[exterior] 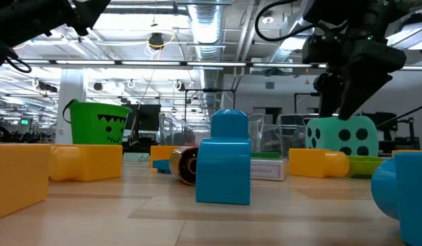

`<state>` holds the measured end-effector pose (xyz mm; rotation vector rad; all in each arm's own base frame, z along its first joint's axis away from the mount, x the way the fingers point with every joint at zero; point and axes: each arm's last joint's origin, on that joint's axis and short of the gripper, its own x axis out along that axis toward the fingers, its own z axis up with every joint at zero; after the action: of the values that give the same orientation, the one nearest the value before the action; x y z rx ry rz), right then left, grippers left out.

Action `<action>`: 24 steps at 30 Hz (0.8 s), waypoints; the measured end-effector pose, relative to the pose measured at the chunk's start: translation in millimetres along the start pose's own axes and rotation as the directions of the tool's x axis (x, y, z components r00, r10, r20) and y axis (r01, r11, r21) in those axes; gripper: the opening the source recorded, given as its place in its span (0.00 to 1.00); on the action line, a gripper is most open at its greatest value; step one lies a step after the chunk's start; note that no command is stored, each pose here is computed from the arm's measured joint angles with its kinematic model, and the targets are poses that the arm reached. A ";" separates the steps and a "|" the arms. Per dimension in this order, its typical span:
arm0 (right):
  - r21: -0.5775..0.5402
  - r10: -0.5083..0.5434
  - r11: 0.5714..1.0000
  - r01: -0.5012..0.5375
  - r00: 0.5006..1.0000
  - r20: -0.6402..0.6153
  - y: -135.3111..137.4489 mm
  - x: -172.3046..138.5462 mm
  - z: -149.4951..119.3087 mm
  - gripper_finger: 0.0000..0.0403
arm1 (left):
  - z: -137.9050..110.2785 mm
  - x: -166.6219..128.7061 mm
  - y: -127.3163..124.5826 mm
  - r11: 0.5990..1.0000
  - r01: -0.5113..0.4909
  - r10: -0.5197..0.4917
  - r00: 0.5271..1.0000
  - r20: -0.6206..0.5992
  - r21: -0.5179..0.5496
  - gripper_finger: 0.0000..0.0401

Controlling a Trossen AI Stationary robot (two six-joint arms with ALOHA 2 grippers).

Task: Pick & Place Toys
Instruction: Put the blue dice into the right transparent bin

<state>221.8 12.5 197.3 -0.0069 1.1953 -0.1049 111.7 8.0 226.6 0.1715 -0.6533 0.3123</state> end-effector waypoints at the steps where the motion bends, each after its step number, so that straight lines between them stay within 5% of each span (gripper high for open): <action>1: 0.003 0.001 1.000 -0.001 1.000 -0.008 0.3 1.7 0.1 0.95 | 0.0 0.0 0.0 1.000 0.000 0.000 1.000 0.000 0.000 1.00; 24: 0.052 0.004 0.999 -0.004 1.000 0.017 -3.2 -16.1 -8.7 0.95 | 0.0 0.0 0.1 1.000 -0.003 0.003 1.000 0.000 -0.004 1.00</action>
<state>207.6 11.2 209.2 0.0401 1.1751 -0.1322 111.6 8.0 226.6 0.1669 -0.6539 0.3136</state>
